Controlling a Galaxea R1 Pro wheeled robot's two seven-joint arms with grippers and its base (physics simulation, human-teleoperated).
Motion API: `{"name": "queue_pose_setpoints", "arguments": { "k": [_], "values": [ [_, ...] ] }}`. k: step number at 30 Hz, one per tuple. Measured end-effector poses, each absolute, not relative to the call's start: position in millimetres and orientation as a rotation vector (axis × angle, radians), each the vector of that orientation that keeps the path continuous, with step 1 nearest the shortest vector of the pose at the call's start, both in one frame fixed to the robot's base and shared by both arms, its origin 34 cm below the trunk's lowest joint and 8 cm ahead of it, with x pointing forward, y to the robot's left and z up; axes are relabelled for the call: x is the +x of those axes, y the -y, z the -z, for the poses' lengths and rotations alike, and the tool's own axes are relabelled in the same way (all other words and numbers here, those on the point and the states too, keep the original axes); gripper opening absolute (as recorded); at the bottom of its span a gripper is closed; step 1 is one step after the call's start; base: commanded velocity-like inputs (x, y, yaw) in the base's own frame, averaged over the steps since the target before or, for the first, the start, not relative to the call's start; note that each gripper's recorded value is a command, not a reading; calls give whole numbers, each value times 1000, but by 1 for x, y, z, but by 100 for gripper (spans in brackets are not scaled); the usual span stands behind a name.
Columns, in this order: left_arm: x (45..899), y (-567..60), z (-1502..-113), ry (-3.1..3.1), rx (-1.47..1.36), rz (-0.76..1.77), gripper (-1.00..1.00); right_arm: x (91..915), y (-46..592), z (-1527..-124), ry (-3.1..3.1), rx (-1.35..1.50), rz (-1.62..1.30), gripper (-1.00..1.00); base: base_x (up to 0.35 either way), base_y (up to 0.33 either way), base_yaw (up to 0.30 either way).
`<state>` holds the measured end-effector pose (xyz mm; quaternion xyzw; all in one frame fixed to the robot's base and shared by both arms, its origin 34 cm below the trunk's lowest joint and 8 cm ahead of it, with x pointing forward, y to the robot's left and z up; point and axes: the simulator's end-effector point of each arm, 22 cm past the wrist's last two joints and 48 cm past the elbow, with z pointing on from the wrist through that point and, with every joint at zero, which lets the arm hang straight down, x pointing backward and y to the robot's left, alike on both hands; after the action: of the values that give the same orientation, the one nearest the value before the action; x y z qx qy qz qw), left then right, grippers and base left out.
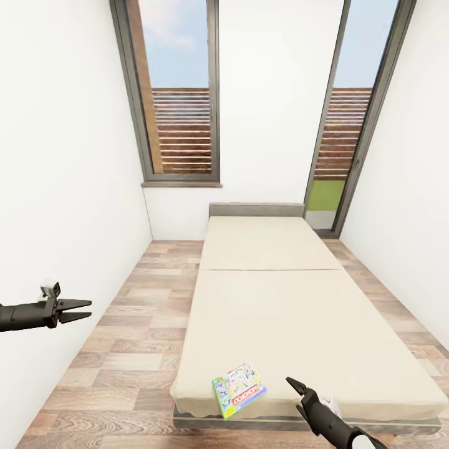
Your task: Put all the toys in the child's room - the three board games (two on the bed and one on the table), the two jigsaw puzzles on the table, and the tennis ball on the table - inside the toy box on the table in the child's room.
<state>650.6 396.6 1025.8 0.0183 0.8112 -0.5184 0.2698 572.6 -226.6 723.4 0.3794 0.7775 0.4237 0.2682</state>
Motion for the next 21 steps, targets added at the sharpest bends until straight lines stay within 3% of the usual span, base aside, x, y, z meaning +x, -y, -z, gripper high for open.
{"name": "queue_pose_setpoints", "arguments": {
  "k": [21],
  "values": [
    [653,-398,-999,-2188,49,1394,100,579,221,-707,-2050,998,-1198,100,0,0,0]
  ]
}}
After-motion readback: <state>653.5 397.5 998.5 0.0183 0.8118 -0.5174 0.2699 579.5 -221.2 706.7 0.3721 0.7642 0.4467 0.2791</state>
